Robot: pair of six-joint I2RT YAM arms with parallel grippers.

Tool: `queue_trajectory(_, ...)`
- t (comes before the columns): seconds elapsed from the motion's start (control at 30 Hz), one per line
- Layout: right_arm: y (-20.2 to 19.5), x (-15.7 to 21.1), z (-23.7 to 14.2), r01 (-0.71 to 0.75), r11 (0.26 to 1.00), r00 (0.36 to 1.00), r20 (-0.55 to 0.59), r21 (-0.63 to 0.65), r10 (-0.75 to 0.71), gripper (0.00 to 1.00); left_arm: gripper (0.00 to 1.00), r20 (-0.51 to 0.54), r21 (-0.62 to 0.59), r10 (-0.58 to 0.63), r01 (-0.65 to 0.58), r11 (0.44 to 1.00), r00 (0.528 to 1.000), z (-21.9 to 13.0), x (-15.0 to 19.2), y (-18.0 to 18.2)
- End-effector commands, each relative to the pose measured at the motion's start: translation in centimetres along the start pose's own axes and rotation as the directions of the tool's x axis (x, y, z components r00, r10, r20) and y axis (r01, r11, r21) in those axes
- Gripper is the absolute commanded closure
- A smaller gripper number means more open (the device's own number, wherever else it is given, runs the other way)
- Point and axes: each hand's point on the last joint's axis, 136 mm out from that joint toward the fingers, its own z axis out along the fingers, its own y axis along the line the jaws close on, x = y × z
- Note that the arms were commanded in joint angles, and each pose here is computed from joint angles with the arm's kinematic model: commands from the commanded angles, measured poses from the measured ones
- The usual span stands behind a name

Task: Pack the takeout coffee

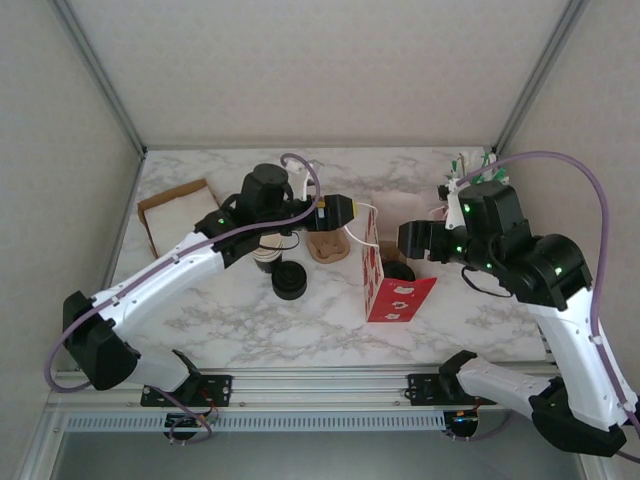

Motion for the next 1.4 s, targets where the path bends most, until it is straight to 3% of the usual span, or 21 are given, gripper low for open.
queue_trajectory(0.0,-0.1,-0.3,-0.8,0.004,1.0,0.999,0.051,-0.006,-0.003,0.18,0.06,0.079,0.033,0.033,-0.036,0.999,0.996,-2.7,-2.0,-2.8)
queue_trajectory(0.1,-0.4,-0.3,-1.9,-0.007,1.0,0.996,0.086,-0.013,0.009,0.17,0.0,0.116,0.024,0.046,-0.049,0.999,0.992,-4.3,-2.6,-3.3)
queue_trajectory(0.57,-2.7,3.1,-5.7,-0.111,0.993,0.981,0.154,-0.033,0.115,0.17,0.0,0.25,-0.005,0.038,-0.038,0.999,0.967,-11.2,-1.9,-3.4)
queue_trajectory(1.03,-4.5,9.8,-5.4,-0.267,0.961,0.961,0.051,-0.065,0.271,0.17,0.0,0.239,-0.042,-0.055,0.067,0.997,0.969,-14.3,3.8,1.0)
queue_trajectory(1.37,-5.0,11.4,-4.5,-0.295,0.954,0.954,0.027,-0.06,0.297,0.16,0.0,0.25,-0.044,-0.084,0.098,0.994,0.965,-15.1,5.3,2.3)
